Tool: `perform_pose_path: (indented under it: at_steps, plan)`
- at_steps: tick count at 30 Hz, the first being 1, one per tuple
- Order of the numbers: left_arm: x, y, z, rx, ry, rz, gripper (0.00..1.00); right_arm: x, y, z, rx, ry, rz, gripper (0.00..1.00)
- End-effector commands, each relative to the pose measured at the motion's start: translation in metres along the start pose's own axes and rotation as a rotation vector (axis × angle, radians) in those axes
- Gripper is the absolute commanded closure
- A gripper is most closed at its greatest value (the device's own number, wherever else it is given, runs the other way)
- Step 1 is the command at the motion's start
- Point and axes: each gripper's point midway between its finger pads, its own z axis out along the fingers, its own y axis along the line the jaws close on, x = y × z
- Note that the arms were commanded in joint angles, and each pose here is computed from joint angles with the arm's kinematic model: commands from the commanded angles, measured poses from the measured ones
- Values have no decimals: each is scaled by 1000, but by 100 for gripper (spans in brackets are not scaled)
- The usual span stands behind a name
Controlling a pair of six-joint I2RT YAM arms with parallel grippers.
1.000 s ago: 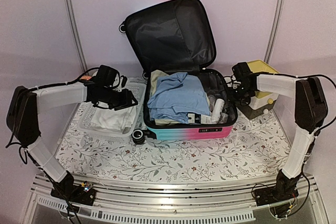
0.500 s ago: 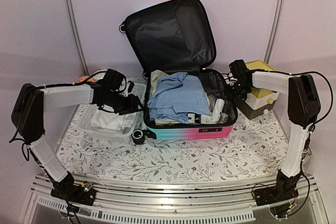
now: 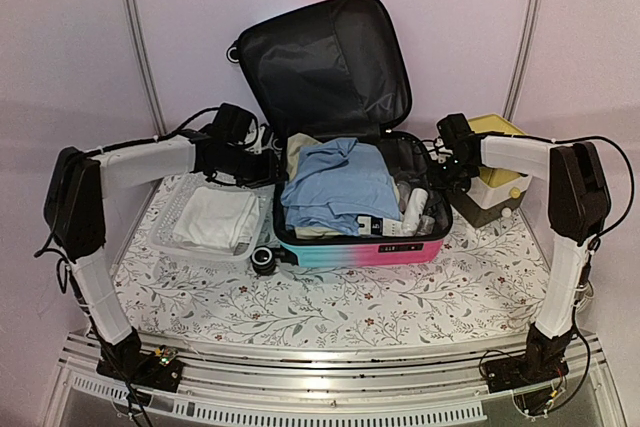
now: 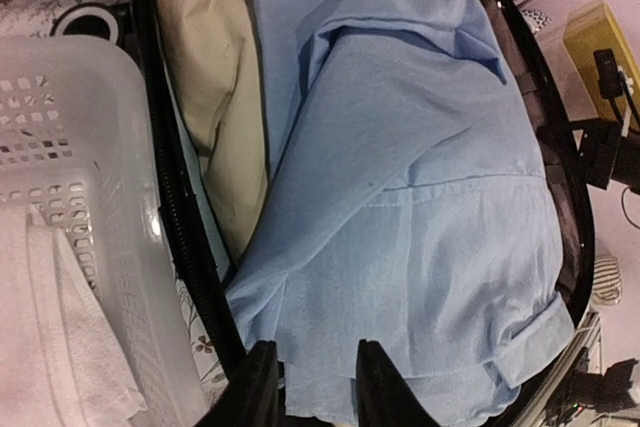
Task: Open, take out, and arrange the luggage
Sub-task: Adjust the bin at the center of the board, then adjust the opened luggage at the center of the board.
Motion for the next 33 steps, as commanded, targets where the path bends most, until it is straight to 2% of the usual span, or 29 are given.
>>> perform_pose_path:
  at_steps: [1,7,18,33]
  plan:
    - [19,4,14,-34,79,-10,75,-26,-20,0,35,-81,65,97]
    - [27,29,13,-175,94,-51,68,-26,-18,1,25,-81,65,98]
    - [30,44,3,-288,84,-48,57,-22,-18,5,28,-71,63,98]
    - [57,27,4,-200,142,-73,47,-19,-20,9,33,-63,63,98]
